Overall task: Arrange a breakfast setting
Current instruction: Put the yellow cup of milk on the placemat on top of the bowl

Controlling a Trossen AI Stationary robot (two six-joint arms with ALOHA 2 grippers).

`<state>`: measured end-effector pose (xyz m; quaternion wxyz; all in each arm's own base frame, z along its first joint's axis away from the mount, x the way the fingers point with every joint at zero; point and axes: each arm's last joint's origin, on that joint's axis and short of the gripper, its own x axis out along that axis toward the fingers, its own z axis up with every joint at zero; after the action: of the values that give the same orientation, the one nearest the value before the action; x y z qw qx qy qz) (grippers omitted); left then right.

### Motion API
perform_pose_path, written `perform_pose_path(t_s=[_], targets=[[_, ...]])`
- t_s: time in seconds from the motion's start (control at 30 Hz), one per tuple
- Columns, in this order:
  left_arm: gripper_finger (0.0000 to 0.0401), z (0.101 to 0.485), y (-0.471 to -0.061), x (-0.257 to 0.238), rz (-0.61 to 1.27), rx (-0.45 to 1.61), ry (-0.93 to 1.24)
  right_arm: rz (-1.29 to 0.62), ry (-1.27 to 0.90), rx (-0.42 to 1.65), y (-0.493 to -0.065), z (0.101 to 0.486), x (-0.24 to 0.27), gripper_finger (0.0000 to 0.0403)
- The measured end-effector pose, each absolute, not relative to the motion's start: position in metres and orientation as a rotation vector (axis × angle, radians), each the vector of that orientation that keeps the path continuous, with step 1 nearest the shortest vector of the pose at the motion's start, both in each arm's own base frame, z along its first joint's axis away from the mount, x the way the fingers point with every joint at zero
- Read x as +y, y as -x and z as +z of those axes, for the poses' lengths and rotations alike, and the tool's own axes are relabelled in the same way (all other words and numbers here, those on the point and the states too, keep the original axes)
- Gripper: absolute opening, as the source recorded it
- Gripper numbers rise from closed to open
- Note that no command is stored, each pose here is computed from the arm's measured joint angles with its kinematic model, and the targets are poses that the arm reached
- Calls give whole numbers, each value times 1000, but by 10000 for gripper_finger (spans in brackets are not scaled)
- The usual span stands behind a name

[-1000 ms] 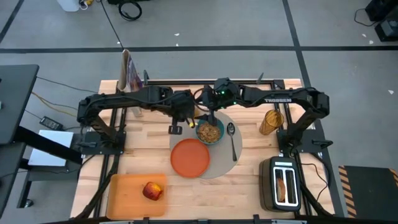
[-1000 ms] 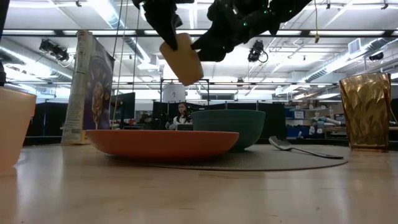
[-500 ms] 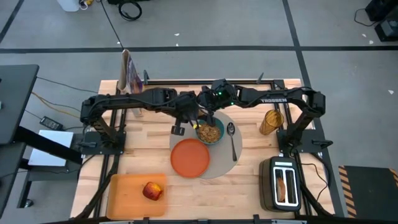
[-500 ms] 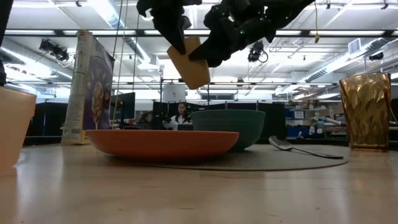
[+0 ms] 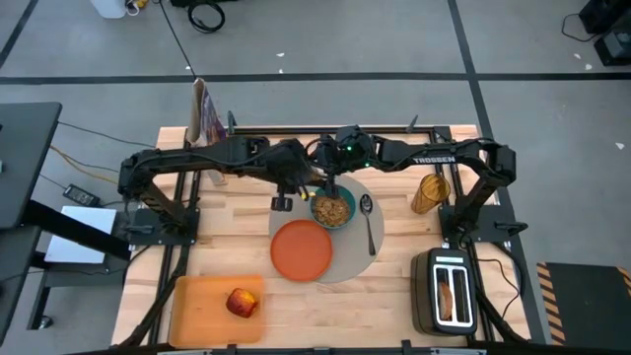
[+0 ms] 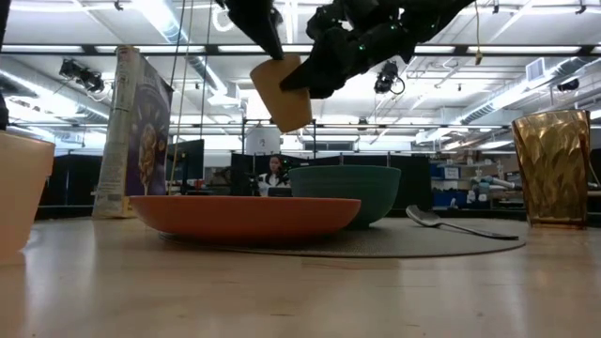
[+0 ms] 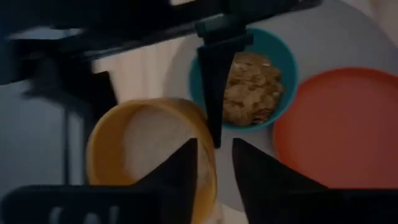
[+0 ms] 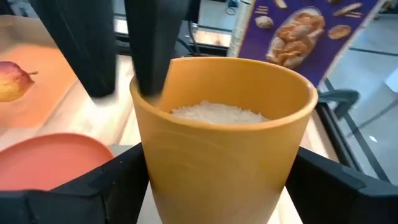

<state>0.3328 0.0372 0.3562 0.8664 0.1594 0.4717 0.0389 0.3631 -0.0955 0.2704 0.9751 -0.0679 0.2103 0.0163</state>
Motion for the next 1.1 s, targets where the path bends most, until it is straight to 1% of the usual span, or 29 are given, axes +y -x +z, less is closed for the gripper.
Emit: perform_pose_path(t_s=[0.13,0.2,0.27,0.4,0.53,0.7,0.83,0.97,1.1], targets=[[155,386,-304,36,208,910,-344,-20,122,452,-344,286,-106,330],[173,407,-284,36,273,831,-305,-62,112,459,-329,293,-116,330],[184,425,-262,37,332,746,-219,-98,94,454,-314,295,-127,330],[187,451,-225,39,442,575,12,-141,54,443,-286,276,-145,330],[181,469,-198,36,474,444,136,-113,5,434,-265,244,-160,330],[178,478,-187,33,476,354,223,18,-30,408,-253,215,-181,328],[178,482,-188,34,480,308,246,71,-62,407,-252,194,-198,328],[178,481,-190,35,491,299,277,99,-80,386,-251,179,-211,328],[178,479,-193,35,502,304,293,171,-69,350,-252,168,-217,328]])
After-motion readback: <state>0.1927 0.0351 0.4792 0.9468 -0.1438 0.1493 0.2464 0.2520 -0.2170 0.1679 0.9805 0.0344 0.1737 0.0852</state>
